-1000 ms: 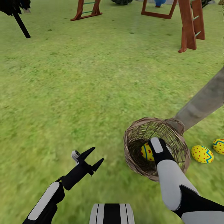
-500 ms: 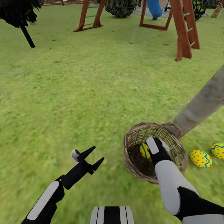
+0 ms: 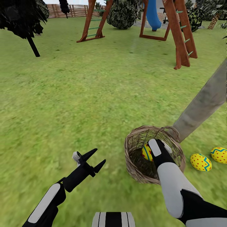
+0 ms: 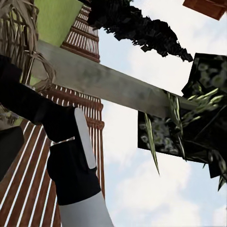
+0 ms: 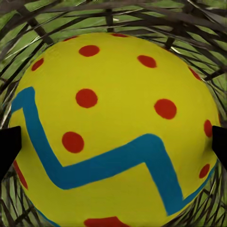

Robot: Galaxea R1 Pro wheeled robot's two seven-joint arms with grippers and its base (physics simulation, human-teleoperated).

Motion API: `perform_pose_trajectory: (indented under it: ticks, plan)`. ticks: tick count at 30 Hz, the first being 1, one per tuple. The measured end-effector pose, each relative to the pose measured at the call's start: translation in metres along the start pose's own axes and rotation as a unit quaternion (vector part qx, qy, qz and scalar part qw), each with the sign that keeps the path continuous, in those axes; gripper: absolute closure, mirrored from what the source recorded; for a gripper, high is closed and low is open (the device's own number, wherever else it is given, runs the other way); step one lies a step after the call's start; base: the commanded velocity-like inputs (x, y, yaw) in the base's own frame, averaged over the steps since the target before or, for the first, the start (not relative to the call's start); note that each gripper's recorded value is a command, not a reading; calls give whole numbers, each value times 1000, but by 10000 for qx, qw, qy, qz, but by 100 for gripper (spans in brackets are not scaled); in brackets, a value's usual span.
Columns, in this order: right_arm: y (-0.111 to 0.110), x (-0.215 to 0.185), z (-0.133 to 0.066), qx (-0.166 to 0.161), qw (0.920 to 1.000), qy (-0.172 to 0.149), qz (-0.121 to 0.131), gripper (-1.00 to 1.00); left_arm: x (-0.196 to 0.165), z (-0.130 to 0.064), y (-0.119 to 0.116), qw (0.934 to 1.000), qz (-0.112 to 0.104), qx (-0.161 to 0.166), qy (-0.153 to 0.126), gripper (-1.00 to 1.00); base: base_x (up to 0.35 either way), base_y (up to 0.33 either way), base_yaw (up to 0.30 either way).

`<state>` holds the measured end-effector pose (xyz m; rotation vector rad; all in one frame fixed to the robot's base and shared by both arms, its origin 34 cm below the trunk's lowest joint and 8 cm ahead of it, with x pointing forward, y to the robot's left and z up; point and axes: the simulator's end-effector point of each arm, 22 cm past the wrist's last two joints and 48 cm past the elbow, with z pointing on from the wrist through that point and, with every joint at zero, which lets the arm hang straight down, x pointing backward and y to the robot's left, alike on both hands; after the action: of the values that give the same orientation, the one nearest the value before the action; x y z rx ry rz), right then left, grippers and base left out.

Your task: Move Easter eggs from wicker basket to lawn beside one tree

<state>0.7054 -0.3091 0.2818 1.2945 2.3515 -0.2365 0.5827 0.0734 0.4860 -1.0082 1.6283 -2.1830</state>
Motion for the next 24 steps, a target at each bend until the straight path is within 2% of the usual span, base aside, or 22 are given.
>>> perform_pose_trajectory:
  ticks: [8,12,15,16,19,24]
  plan:
    - [9,-14,-17,-180,9998,-106,57,100,6,3,-16,9999,123,90,57,-100,0,0,0]
    - [26,-21,-24,-669,9976,-161,55,100,9,3,-24,9997,188,133,86,-100,0,0,0]
    - [27,-22,-27,-807,9966,-173,50,100,12,4,-29,9995,231,165,105,-100,0,0,0]
    - [22,-21,-24,-773,9968,-178,7,100,10,3,-26,9996,242,130,64,-100,0,0,0]
    - [25,-19,-25,-716,9973,-186,2,100,7,2,-24,9996,266,94,-3,-100,0,0,0]
    - [12,-33,-23,-518,9980,-358,-64,100,5,1,-19,9995,317,17,-21,-100,0,0,0]
